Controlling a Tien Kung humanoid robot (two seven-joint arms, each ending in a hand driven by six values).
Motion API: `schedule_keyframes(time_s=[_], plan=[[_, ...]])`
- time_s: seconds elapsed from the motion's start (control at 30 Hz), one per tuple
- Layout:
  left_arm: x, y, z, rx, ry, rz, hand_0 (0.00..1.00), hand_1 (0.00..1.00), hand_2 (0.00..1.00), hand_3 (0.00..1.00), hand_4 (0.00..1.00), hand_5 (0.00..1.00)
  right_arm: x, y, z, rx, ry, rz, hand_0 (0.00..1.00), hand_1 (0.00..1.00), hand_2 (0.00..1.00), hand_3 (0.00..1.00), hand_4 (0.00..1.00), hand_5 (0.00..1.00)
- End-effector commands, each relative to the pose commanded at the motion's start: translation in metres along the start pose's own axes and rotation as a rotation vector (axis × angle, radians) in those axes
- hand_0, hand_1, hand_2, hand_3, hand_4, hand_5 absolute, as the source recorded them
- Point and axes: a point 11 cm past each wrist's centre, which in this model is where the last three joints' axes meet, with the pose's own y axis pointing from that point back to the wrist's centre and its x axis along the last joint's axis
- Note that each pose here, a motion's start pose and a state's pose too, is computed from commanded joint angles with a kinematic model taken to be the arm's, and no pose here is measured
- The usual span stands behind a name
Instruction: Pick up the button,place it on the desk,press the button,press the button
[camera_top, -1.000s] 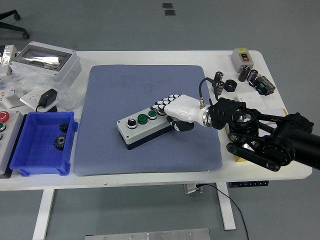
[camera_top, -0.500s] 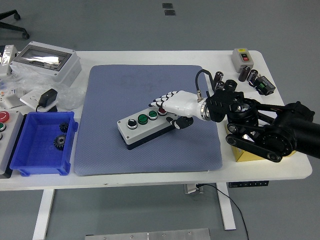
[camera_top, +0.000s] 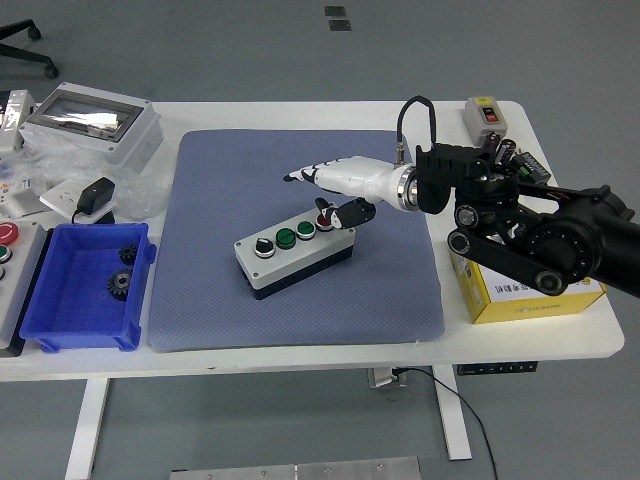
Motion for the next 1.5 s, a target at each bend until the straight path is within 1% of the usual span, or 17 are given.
schedule_keyframes(time_s=[0.1,0.13,0.23,0.3,0.33,0.43,0.5,0.53,0.7,0.73,0.87,1.17,1.37,1.5], plan=[[-0.001,0.0,0.0,0.001,-0.003,-0.002,0.457,0.458,0.468,0.774,0.002,0.002,0.007,-0.004,-0.003,0.007,-0.057,0.038,0.998,0.998,0.998,0.998,0.002,0.002],[-0.001,0.0,0.0,0.001,-0.004,-0.002,0.463,0.468,0.48,0.775,0.002,0.002,0.01,-0.006,-0.003,0.006,-0.076,0.051,0.998,0.99,0.995,0.998,0.311,0.304],[-0.001,0.0,0.0,0.002,-0.006,-0.003,0.463,0.468,0.48,0.775,0.002,0.002,0.014,-0.012,-0.002,-0.006,-0.144,0.075,0.998,0.99,0.995,0.998,0.311,0.304],[-0.001,0.0,0.0,0.001,-0.007,-0.004,0.463,0.468,0.48,0.775,0.002,0.002,0.014,-0.017,0.0,-0.022,-0.198,0.075,0.998,0.99,0.995,0.998,0.311,0.304],[-0.002,0.0,0.0,0.001,-0.008,-0.004,0.467,0.471,0.484,0.775,0.002,0.002,0.012,-0.021,0.001,-0.032,-0.225,0.07,0.998,0.924,0.902,0.974,0.84,0.998],[-0.002,0.0,0.001,-0.001,-0.009,-0.005,0.467,0.471,0.484,0.775,0.002,0.002,0.004,-0.029,0.004,-0.059,-0.278,0.046,0.998,0.924,0.902,0.974,0.84,0.998],[-0.002,0.0,0.002,-0.003,-0.01,-0.006,0.467,0.471,0.484,0.775,0.002,0.002,-0.004,-0.034,0.006,-0.077,-0.308,0.025,0.998,0.924,0.902,0.974,0.84,0.998],[-0.003,0.0,0.003,-0.003,-0.01,-0.006,0.471,0.476,0.488,0.775,0.002,0.002,-0.008,-0.036,0.006,-0.083,-0.317,0.017,0.998,0.891,0.862,0.904,0.933,0.998],[-0.003,0.0,0.004,-0.006,-0.01,-0.008,0.471,0.476,0.488,0.775,0.002,0.002,-0.026,-0.042,0.011,-0.108,-0.349,-0.017,0.998,0.891,0.862,0.904,0.933,0.998],[-0.004,0.0,0.004,-0.006,-0.01,-0.009,0.475,0.479,0.489,0.775,0.002,0.002,-0.029,-0.043,0.012,-0.115,-0.353,-0.024,0.998,0.874,0.828,0.859,0.944,0.998],[-0.005,0.0,0.004,-0.008,-0.01,-0.011,0.475,0.479,0.489,0.775,0.002,0.002,-0.037,-0.043,0.018,-0.132,-0.358,-0.037,0.998,0.874,0.828,0.859,0.944,0.998],[-0.005,0.0,0.003,-0.011,-0.005,-0.009,0.483,0.49,0.496,0.775,0.002,0.002,-0.045,-0.035,0.033,-0.167,-0.359,-0.045,0.998,0.86,0.818,0.852,0.944,0.998],[-0.007,0.0,0.001,-0.009,-0.001,-0.009,0.484,0.489,0.493,0.776,0.002,0.002,-0.053,-0.021,0.046,-0.185,-0.361,-0.053,0.998,0.852,0.815,0.854,0.946,0.998],[-0.008,-0.001,-0.001,-0.007,0.001,-0.01,0.484,0.489,0.493,0.776,0.002,0.002,-0.058,-0.014,0.049,-0.181,-0.363,-0.057,0.998,0.852,0.815,0.854,0.946,0.998]])
